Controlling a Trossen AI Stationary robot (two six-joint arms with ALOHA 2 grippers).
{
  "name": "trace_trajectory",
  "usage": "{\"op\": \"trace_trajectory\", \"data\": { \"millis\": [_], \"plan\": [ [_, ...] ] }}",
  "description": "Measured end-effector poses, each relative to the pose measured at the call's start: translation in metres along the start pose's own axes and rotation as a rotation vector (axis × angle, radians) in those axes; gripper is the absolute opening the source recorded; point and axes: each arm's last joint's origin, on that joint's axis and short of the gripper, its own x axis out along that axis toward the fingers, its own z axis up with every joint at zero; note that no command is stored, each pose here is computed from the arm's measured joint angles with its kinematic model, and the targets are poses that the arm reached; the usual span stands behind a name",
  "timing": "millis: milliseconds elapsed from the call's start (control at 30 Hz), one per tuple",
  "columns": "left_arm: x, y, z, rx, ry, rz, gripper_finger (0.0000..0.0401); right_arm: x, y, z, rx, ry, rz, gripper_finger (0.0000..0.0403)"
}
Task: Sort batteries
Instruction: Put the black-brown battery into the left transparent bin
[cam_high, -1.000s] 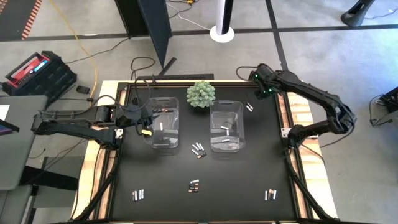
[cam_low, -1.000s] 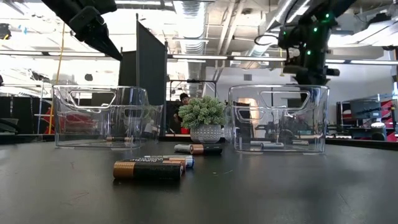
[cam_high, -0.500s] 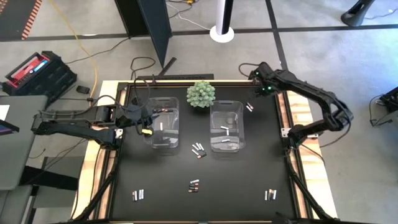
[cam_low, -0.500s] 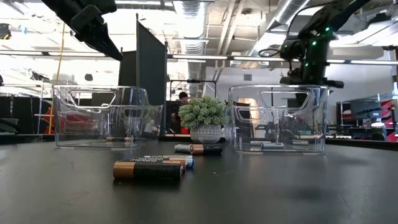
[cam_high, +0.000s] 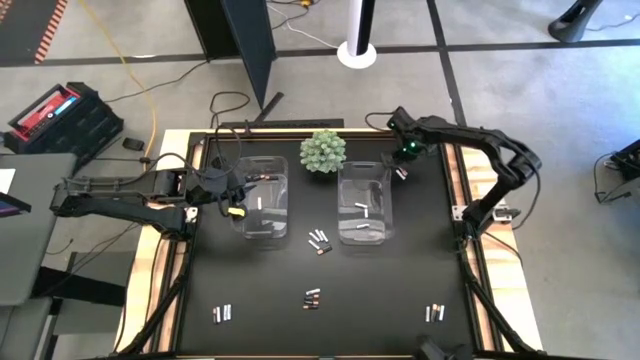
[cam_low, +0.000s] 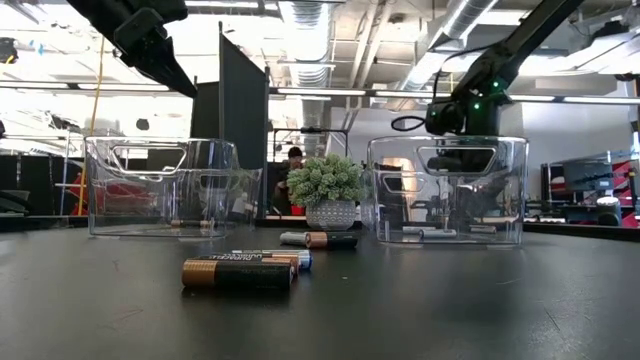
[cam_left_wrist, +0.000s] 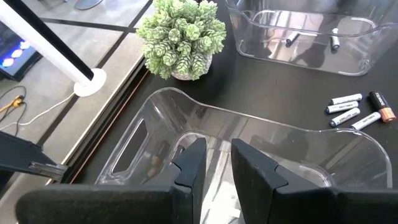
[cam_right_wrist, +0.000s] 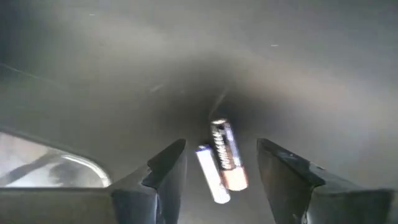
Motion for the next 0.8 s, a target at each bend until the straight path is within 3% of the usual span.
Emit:
{"op": "trace_trajectory", "data": {
  "millis": [167, 467, 800],
  "plan": [
    [0.000, 0.000, 0.000, -0.002, 0.000, 0.000, 0.0073, 0.004, -0.001, 0.003, 0.024, -0.008, 0.016, 0.0203],
    [0.000, 0.000, 0.000, -0.003, 0.000, 0.000, 0.0073, -0.008, -0.016, 0.014, 0.215, -0.093, 0.077, 0.0192],
    [0.000, 0.000, 0.000, 0.001, 0.000, 0.000, 0.0073, 0.010, -0.007, 0.006, 0.168, 0.023, 0.045, 0.0182]
  ]
}}
